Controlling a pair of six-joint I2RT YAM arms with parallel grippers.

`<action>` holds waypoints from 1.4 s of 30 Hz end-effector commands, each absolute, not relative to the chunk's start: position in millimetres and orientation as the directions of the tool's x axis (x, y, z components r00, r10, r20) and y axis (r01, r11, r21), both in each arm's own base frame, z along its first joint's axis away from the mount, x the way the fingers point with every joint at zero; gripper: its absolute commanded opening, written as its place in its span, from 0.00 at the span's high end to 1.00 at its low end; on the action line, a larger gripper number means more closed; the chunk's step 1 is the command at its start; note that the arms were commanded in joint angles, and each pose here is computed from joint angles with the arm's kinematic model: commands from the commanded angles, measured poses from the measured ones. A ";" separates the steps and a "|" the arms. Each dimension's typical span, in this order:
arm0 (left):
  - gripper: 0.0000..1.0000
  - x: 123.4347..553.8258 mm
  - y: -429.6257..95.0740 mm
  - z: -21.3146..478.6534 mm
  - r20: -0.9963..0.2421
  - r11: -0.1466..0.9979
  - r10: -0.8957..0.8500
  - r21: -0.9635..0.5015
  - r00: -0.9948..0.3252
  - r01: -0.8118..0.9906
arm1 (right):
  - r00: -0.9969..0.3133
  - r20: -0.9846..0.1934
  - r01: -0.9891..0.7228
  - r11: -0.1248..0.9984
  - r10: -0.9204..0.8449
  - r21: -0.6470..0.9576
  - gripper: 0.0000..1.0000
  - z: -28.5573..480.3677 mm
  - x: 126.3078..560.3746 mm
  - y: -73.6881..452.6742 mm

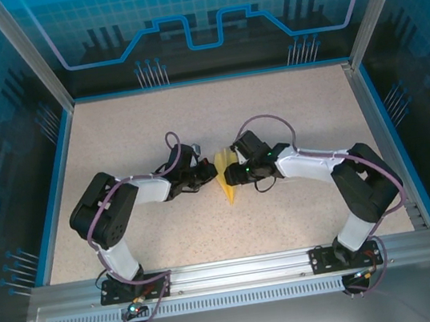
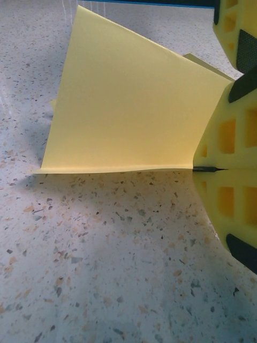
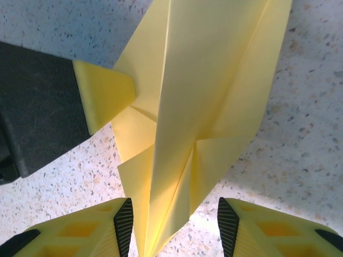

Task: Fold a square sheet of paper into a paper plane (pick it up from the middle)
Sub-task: Move the paper plane to the center of the table.

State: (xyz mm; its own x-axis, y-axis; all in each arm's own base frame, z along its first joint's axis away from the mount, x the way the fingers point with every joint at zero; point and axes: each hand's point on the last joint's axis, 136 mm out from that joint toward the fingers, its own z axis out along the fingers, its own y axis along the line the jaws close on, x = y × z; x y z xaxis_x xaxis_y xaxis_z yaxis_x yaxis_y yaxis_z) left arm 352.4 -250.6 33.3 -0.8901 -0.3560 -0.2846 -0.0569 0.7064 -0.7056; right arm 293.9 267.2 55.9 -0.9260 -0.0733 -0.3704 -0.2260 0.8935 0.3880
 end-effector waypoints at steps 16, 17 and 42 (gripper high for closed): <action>1.00 348.0 -248.9 35.6 -0.280 0.699 -0.351 -0.713 -0.894 -0.051 | -0.943 -0.314 -0.236 0.889 -0.111 0.393 0.53 44.2 288.9 299.6; 1.00 347.6 -248.7 35.5 -0.278 0.698 -0.351 -0.714 -0.894 -0.053 | -0.944 -0.312 -0.230 0.894 -0.108 0.385 0.53 42.5 289.3 299.4; 0.89 344.0 -231.5 41.1 -0.251 0.661 -0.398 -0.746 -0.882 -0.086 | -0.955 -0.294 -0.074 0.989 -0.033 0.130 0.79 24.5 295.3 278.7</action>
